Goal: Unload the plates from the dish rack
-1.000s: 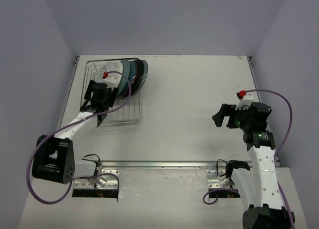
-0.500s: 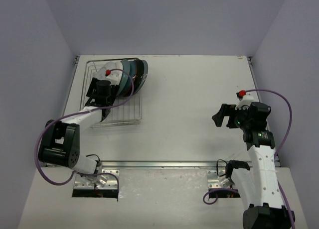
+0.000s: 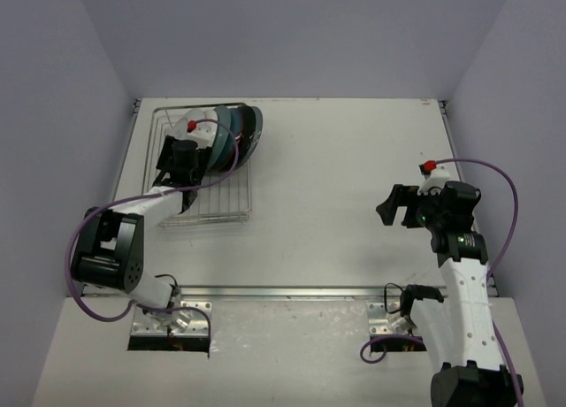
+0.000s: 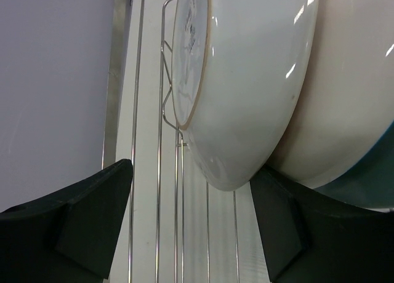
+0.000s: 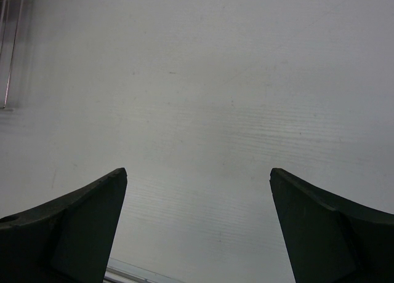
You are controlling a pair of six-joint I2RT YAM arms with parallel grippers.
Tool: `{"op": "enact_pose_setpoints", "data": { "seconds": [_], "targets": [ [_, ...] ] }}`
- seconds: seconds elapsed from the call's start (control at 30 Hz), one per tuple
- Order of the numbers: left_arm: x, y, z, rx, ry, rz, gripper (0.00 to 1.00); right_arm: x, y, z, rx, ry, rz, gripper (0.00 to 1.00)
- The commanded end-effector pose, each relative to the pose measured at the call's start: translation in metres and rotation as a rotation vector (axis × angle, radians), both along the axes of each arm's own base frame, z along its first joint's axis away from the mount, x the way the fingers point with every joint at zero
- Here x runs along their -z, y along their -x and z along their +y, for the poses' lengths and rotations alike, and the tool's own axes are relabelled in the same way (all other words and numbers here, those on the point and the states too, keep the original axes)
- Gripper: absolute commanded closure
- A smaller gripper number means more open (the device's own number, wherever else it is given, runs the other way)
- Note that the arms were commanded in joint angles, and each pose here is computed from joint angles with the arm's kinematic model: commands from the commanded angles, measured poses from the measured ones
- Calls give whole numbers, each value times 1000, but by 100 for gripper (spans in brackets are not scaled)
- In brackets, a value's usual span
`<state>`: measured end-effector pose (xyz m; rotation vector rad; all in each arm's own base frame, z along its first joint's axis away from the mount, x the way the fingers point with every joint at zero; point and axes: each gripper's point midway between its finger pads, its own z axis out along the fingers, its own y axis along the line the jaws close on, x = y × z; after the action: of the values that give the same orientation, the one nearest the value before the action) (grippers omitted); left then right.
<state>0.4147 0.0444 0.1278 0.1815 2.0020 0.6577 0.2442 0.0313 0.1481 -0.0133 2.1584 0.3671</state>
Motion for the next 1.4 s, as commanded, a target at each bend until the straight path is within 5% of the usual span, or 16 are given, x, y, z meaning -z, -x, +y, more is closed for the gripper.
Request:
{"op": "enact_pose_setpoints", "data": {
  "seconds": [0.0,0.67,0.93,1.17,1.37],
  "targets": [
    [-62,-26,11,-79,27,-239,30,-20,-9,-3,-2,26,-77,1],
    [-65,-65,17,-147,-15,-242,39,-22,-8,-3,-7,31,-77,1],
    [-66,-74,14,-137,1,-229,64,-20,-7,-2,-12,30,-74,1],
    [-75,-71,19,-173,-6,-242,97,-21,-8,-1,-16,20,-78,1],
    [-90,-64,31,-266,-24,-274,100,-21,-9,1,-19,13,-78,1]
  ]
}}
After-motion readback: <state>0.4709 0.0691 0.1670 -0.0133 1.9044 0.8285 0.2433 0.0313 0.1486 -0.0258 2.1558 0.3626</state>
